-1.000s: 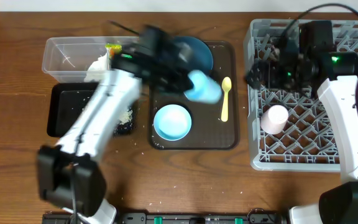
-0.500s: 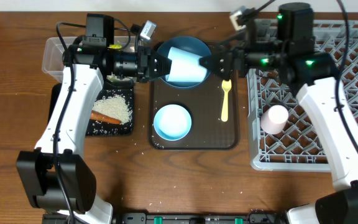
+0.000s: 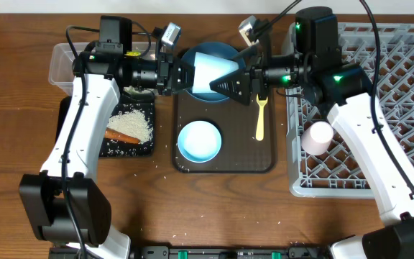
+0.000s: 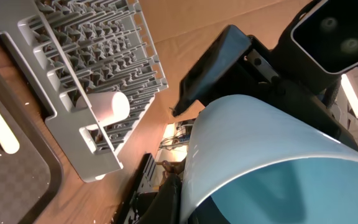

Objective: Sort waste into correct bins and load items into the dishwasher rack
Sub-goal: 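Pass the light blue cup from the left gripper to the right gripper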

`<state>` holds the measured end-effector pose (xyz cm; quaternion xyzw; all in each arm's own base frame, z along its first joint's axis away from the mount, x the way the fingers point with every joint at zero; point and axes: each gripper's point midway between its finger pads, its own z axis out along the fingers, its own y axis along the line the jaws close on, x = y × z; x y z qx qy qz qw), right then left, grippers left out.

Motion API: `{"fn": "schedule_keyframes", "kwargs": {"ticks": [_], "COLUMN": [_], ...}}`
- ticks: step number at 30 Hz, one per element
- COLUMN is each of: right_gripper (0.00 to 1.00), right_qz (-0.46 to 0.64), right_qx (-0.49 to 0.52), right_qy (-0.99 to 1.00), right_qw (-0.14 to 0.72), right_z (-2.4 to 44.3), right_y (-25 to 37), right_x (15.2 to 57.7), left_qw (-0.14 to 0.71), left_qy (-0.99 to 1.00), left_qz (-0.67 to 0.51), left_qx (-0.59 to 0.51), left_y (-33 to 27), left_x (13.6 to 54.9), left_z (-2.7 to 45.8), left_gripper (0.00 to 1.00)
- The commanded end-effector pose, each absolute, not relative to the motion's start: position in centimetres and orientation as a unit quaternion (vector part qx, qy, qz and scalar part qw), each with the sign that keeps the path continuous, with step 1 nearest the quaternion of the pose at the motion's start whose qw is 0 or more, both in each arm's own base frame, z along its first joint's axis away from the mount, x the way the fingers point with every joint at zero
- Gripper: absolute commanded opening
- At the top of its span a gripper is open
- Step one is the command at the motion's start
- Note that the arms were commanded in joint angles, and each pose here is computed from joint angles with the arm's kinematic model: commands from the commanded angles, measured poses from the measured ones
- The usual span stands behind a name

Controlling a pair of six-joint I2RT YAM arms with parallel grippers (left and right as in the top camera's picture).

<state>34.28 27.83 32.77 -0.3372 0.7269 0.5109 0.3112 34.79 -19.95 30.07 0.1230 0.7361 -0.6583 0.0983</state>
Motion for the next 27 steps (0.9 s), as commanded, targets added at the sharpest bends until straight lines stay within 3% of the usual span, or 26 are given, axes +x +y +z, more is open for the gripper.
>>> {"fn": "schedule_keyframes", "kwargs": {"ticks": [1, 12, 22, 27], "right_gripper": [0.81, 0.67, 0.66, 0.64], "right_qz": [0.496, 0.488, 0.469, 0.394], "right_qx": [-0.340, -0.328, -0.295, -0.227], "right_qy": [0.730, 0.733, 0.753, 0.809], "right_qw": [0.326, 0.342, 0.354, 0.372], "right_z": [32.7, 32.9, 32.5, 31.7], "right_y": [27.9, 26.4, 23.2, 19.2], "right_x": [35.0, 36.2, 37.9, 39.5], "left_qw": [0.097, 0.098, 0.105, 0.115], "left_qy": [0.712, 0.714, 0.731, 0.755], "left_qz": [-0.681, -0.679, -0.661, -0.634], "left_qx": [0.140, 0.140, 0.134, 0.124], "left_y": [-20.1, -20.1, -20.1, -19.9], "left_x": [34.1, 34.2, 34.6, 35.3], "left_z": [31.7, 31.7, 30.9, 29.8], "left_gripper": [0.06, 0.23, 0.24, 0.24]}}
